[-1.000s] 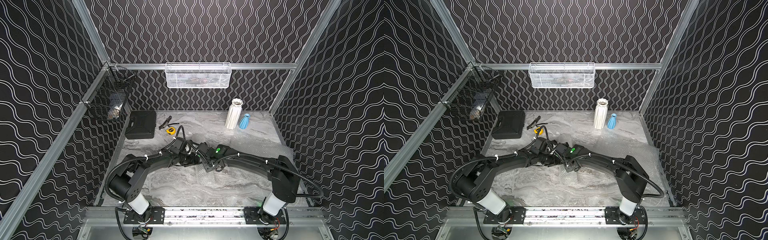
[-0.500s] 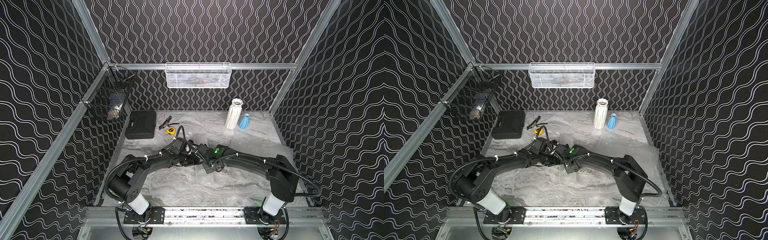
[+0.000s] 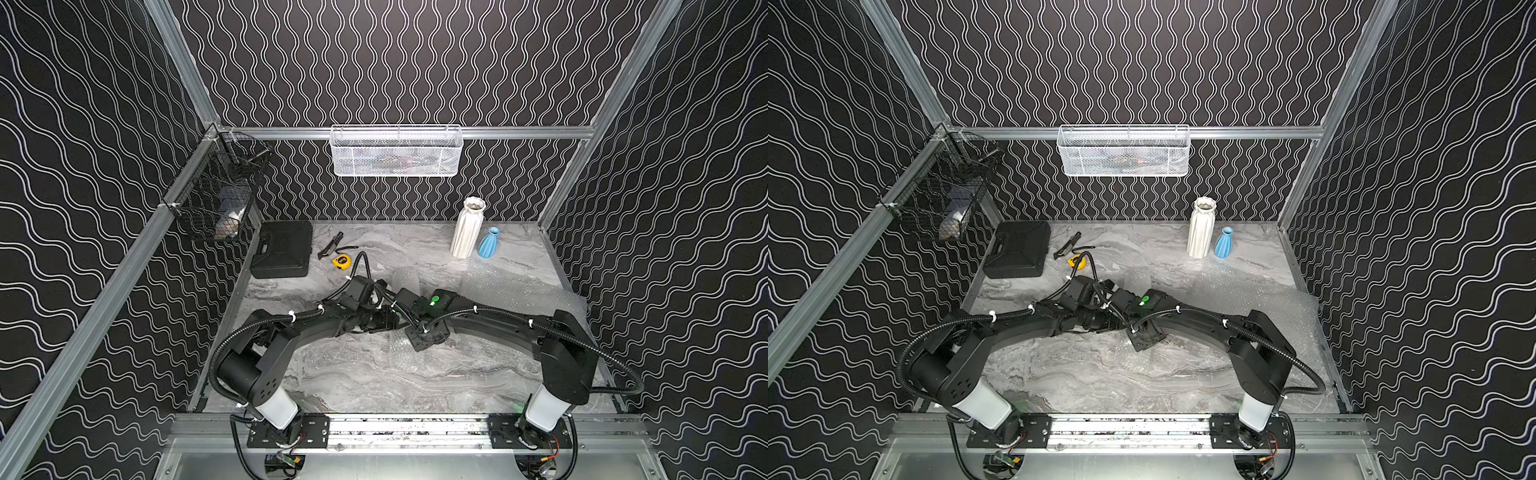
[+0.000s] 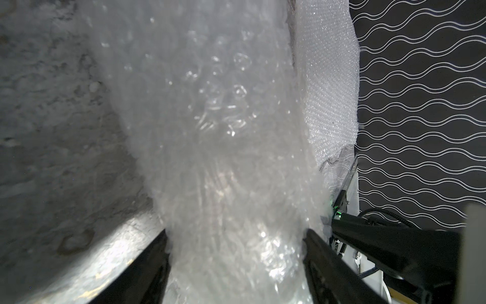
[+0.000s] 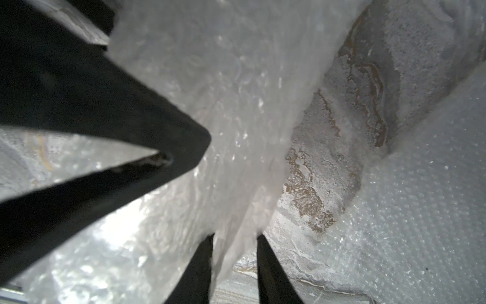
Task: Unwrap the vase from the bubble wrap
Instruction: Unwrap the bubble wrap at the center of the board.
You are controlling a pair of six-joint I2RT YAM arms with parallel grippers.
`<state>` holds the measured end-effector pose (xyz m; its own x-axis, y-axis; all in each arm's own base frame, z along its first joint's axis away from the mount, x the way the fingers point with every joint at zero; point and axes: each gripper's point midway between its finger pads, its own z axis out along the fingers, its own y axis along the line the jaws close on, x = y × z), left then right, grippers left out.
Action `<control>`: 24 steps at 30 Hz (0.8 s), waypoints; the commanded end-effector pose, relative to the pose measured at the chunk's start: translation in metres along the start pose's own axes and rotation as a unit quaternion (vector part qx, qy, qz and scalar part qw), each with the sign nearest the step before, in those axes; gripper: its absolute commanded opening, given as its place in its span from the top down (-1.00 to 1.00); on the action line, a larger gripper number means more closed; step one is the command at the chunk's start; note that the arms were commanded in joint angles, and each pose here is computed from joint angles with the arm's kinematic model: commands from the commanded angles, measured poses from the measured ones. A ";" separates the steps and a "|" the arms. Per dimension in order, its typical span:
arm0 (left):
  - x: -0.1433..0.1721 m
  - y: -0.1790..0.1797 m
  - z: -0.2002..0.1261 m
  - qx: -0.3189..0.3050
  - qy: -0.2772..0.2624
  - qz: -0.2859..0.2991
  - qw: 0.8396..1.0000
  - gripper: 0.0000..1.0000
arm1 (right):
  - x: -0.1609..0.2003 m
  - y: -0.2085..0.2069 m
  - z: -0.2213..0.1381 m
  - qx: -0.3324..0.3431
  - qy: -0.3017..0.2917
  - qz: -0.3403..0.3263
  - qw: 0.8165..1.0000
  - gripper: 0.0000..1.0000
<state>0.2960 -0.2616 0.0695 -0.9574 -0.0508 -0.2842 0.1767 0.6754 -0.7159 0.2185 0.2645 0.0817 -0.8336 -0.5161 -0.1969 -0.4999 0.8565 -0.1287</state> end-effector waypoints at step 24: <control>0.016 0.031 -0.001 -0.070 0.017 -0.021 0.997 -0.53 | 0.022 0.026 0.000 -0.083 0.034 -0.051 0.995 0.69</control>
<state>0.2939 -0.2608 0.0691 -0.9586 -0.0501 -0.2802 0.1743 0.6749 -0.7170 0.2031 0.2669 0.0752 -0.8236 -0.5440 -0.1605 -0.5428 0.8380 -0.0556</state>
